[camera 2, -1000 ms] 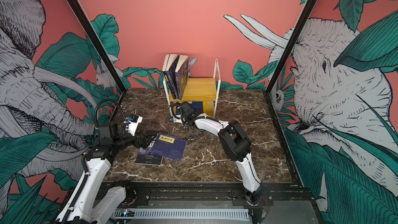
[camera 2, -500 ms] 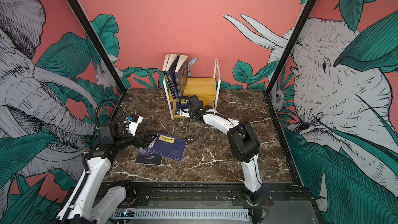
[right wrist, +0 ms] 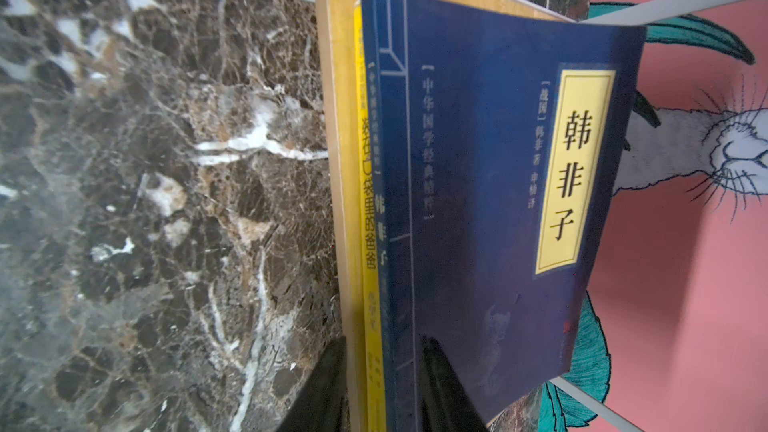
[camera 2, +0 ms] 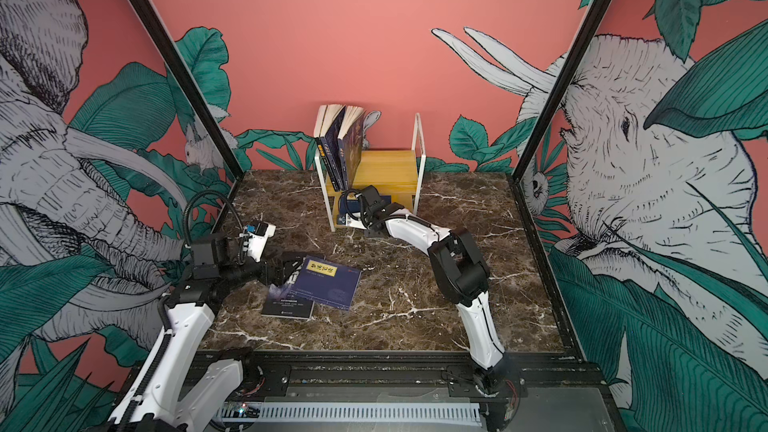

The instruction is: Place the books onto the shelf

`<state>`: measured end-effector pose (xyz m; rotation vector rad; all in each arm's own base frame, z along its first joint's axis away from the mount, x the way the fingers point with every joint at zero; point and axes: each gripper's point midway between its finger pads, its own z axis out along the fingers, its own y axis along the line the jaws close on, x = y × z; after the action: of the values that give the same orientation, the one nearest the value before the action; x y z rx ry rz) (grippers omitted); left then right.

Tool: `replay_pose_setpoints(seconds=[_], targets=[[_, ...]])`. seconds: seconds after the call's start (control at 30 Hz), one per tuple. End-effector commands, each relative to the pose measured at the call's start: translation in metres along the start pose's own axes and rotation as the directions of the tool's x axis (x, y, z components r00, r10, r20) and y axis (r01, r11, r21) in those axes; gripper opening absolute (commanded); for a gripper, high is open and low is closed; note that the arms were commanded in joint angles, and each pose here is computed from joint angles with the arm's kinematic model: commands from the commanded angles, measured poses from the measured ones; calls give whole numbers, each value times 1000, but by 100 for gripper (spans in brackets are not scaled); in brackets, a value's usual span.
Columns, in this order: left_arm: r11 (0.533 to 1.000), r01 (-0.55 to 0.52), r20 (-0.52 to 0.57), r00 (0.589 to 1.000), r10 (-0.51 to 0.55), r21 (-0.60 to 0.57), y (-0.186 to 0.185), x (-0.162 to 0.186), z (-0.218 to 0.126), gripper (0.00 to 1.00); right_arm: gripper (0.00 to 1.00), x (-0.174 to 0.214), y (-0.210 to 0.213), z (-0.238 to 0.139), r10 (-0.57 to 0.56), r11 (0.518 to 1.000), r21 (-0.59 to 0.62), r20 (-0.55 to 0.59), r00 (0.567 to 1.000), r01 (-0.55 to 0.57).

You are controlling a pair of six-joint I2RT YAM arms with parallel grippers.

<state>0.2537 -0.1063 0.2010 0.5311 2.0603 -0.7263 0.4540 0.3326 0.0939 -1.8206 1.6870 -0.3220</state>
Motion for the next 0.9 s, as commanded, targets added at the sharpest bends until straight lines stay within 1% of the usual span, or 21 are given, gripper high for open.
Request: replay_pose_setpoints(seconds=[0.0, 0.17, 0.4, 0.63, 0.87], targets=[[1000, -16, -7, 1000, 16, 11, -1, 4, 2, 99, 30, -3, -12, 2, 5, 1000, 28, 12, 1000, -5], [1000, -12, -5, 1000, 12, 17, -2, 5, 2, 99, 23, 1, -16, 6, -7, 998, 57, -8, 1000, 7], [1000, -13, -5, 1000, 13, 17, -1, 5, 2, 99, 18, 1, -22, 8, -24, 996, 86, -6, 1000, 25], [1000, -8, -5, 1000, 8, 15, 0, 5, 2, 99, 17, 0, -29, 7, -53, 992, 117, -5, 999, 54], [1000, -6, -5, 1000, 6, 12, 1, 5, 2, 99, 18, 6, -27, 8, -95, 987, 131, -24, 995, 97]])
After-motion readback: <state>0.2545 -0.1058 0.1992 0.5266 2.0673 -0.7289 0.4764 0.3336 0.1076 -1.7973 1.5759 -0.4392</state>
